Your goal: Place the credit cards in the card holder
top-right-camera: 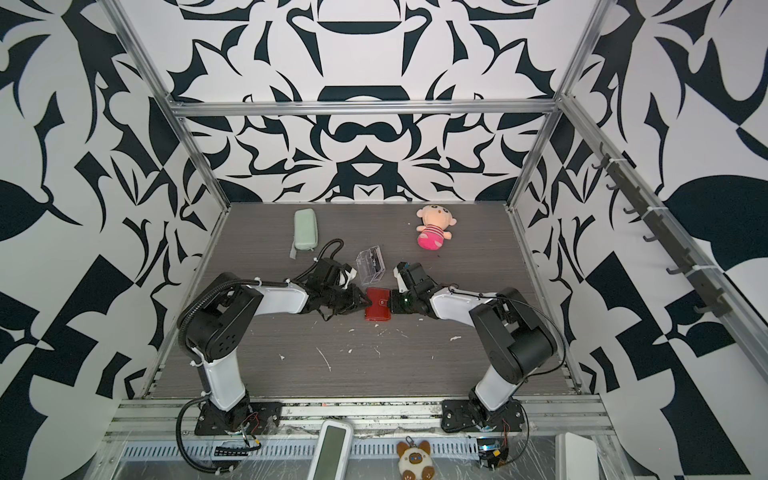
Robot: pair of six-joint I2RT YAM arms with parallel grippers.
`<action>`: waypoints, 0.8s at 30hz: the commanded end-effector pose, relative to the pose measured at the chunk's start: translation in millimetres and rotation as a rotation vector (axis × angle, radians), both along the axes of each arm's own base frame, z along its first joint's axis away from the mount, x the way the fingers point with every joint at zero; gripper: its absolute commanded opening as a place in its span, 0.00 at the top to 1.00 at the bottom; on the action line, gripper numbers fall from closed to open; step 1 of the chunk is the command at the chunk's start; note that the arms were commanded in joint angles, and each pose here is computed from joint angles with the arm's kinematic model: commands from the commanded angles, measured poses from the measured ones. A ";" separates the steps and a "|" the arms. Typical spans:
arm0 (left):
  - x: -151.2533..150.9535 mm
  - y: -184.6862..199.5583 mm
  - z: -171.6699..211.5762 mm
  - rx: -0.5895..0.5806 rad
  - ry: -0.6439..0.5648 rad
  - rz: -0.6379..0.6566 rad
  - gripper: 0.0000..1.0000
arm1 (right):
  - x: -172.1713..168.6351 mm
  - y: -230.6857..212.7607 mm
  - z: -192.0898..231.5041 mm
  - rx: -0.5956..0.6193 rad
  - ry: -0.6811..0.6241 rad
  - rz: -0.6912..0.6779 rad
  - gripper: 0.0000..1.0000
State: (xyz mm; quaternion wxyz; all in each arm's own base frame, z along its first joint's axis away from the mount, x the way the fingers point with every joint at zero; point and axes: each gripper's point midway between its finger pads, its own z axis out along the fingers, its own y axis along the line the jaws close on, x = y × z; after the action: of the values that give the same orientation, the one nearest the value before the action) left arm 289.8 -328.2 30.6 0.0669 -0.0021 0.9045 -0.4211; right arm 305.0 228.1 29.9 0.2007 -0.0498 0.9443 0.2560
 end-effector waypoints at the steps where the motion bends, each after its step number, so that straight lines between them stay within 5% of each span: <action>1: -0.4 -7.7 6.0 -0.028 -0.003 -0.016 0.86 | 6.2 5.9 15.2 0.013 -0.046 -0.004 0.80; 5: -2.3 -5.9 9.6 -0.013 -0.007 -0.009 0.96 | 5.6 4.0 32.8 -0.041 -0.104 0.003 0.78; 24: -9.7 -7.1 27.6 0.036 -0.033 0.017 0.97 | -2.3 30.6 35.7 -0.275 -0.144 0.106 0.68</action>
State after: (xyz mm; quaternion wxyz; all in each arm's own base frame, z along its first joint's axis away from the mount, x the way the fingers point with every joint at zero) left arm 278.1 -334.1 44.3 0.0739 0.0026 0.9126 -0.4021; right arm 296.9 259.9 56.5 0.2333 -0.1379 0.9501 0.1547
